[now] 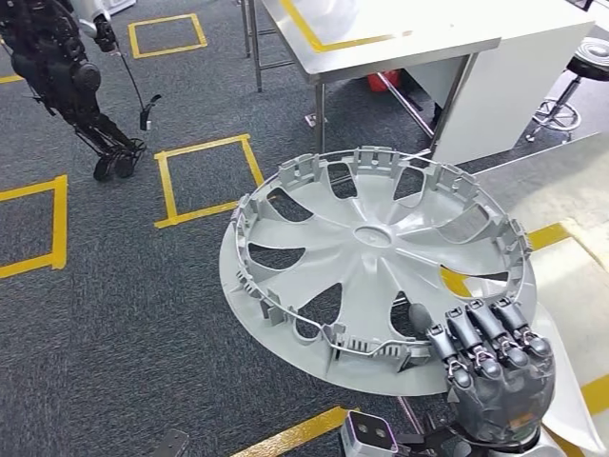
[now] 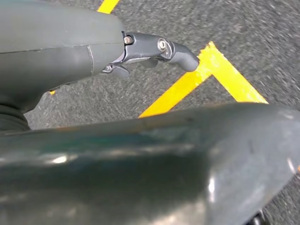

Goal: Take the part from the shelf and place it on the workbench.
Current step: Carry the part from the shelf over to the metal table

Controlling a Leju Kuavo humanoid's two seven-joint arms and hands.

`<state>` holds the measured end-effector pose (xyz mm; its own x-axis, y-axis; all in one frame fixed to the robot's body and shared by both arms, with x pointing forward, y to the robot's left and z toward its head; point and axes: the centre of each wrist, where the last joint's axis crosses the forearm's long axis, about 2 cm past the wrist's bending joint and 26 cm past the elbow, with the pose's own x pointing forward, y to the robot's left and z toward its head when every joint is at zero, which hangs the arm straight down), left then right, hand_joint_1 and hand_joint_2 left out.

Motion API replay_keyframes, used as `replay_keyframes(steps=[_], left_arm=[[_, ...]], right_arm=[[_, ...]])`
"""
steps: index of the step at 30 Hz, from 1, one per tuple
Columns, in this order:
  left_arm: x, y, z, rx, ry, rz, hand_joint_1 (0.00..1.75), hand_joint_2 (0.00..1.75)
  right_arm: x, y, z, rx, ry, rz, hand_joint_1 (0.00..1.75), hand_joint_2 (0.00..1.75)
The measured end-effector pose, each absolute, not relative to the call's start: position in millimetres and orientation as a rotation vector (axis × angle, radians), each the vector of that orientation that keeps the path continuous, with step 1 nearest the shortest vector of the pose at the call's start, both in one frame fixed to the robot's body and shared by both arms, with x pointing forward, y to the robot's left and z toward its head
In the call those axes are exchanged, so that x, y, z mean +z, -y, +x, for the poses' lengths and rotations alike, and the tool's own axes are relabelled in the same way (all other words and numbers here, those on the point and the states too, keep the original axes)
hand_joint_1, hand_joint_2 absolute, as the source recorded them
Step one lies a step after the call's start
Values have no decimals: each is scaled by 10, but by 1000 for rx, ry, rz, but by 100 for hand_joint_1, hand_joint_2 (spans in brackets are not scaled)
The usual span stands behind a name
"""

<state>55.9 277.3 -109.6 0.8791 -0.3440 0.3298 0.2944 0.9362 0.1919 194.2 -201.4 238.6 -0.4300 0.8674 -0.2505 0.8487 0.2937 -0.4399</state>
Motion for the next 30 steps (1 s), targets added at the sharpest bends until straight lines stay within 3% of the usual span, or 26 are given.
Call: replay_keyframes(steps=[30], left_arm=[[-1095,-2856,562,-260,372,206,0,0]], right_arm=[[2341,2031,1867,818,2473,-1644,175,175]])
